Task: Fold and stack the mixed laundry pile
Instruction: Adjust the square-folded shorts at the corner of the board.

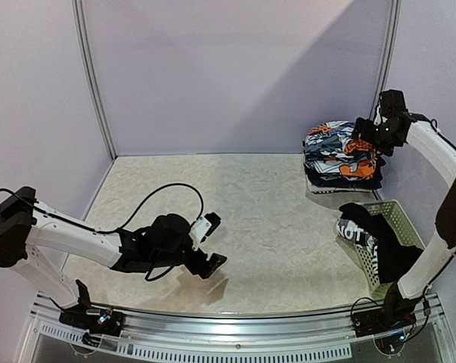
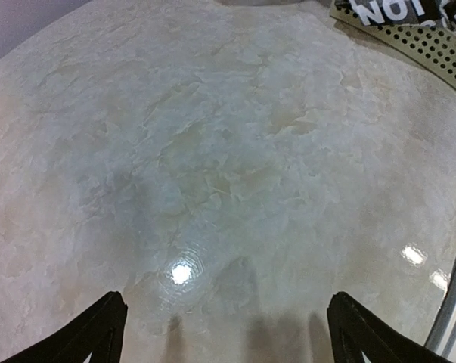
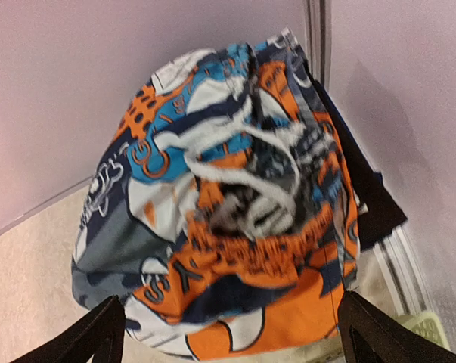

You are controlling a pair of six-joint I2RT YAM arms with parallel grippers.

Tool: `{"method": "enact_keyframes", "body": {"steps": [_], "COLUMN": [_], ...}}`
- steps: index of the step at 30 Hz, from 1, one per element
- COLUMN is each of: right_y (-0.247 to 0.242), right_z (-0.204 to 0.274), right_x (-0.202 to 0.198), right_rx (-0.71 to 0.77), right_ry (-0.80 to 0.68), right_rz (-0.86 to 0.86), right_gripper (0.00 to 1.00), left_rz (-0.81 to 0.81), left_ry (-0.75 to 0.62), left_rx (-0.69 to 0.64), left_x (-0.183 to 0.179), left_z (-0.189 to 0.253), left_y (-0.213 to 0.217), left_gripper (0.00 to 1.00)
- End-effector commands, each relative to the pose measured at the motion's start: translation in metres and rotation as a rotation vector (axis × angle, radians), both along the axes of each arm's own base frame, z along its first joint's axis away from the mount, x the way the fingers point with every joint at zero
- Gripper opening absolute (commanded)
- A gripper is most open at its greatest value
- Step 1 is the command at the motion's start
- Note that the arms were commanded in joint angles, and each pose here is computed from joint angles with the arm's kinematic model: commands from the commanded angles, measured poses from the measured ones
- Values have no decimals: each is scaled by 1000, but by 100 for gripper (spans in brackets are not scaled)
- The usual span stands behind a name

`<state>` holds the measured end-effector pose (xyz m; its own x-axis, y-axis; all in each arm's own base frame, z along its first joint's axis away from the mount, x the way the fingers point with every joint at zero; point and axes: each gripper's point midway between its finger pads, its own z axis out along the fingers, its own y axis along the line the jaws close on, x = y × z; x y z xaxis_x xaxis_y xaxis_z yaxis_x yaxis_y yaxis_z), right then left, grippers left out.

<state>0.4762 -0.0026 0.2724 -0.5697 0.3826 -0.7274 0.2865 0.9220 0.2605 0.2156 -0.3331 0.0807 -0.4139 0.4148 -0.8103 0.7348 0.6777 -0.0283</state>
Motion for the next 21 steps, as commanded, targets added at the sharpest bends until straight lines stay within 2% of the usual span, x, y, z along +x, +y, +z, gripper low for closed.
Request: {"method": "enact_keyframes", "body": {"steps": [1, 6, 10, 14, 21], "right_y": [0, 14, 10, 0, -8], "right_z": [-18, -57, -86, -95, -92], "right_x": [-38, -60, -59, -48, -31], "right_rx": [104, 194, 307, 351, 387], "right_ry": [-34, 18, 34, 6, -46], "right_rz": [-85, -50, -31, -32, -18], "right_gripper": [99, 98, 89, 82, 77], "left_rz": [-15, -31, -33, -31, -39], "left_ry": [8, 18, 27, 35, 47], "left_rx": [-12, -18, -22, -20, -20], "left_x": [0, -2, -4, -5, -9], "left_z": [0, -4, -5, -7, -8], "left_y": [1, -1, -1, 1, 1], "left_gripper": [94, 94, 94, 94, 94]}}
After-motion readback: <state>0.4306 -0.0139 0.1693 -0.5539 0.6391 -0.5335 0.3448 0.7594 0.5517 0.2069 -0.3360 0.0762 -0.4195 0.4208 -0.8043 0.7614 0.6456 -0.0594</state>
